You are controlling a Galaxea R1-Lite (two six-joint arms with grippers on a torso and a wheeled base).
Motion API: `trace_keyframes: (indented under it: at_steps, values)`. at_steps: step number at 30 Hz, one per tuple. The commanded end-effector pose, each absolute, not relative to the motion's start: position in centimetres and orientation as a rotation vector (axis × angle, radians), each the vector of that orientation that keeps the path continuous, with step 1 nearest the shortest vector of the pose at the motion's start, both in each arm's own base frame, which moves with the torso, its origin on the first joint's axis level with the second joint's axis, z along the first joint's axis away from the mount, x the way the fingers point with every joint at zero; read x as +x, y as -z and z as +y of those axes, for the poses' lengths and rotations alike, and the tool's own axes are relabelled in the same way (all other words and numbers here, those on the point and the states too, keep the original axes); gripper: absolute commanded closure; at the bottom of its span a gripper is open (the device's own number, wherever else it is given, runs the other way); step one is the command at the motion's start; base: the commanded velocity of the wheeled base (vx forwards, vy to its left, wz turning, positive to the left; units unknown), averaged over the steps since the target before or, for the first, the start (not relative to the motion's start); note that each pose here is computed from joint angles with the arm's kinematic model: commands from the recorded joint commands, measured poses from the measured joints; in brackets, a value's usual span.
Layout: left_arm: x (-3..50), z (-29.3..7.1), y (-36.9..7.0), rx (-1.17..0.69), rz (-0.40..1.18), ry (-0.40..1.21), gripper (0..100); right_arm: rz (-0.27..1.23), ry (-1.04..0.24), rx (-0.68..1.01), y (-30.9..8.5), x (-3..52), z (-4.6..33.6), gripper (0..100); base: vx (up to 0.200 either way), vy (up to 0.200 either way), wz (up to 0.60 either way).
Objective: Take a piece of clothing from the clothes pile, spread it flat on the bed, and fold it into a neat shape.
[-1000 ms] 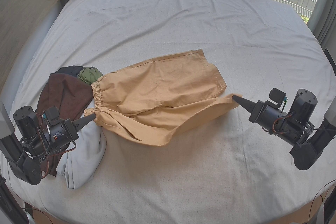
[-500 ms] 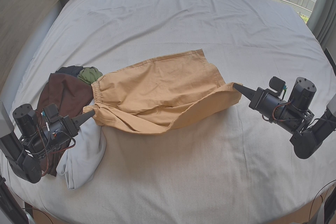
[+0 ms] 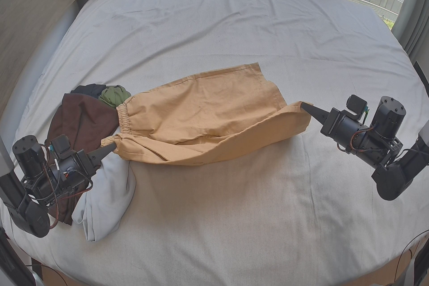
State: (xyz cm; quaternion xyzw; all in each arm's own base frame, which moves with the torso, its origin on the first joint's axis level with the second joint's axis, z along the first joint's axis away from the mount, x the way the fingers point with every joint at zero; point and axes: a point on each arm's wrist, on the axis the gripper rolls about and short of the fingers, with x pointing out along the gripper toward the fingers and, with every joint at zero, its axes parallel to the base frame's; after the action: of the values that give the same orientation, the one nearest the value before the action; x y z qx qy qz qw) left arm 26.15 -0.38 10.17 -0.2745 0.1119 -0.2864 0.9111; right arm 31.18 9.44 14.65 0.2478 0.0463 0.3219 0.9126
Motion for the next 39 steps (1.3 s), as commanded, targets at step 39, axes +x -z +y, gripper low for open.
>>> trace_keyframes:
  at_steps: [39]
  values:
    - [30.9, -1.9, -12.7, -0.604, 0.035, 0.465, 100, 0.047, -0.641, 0.508, -19.7, 39.0, 10.2, 100, 0.0, 0.0, 0.0]
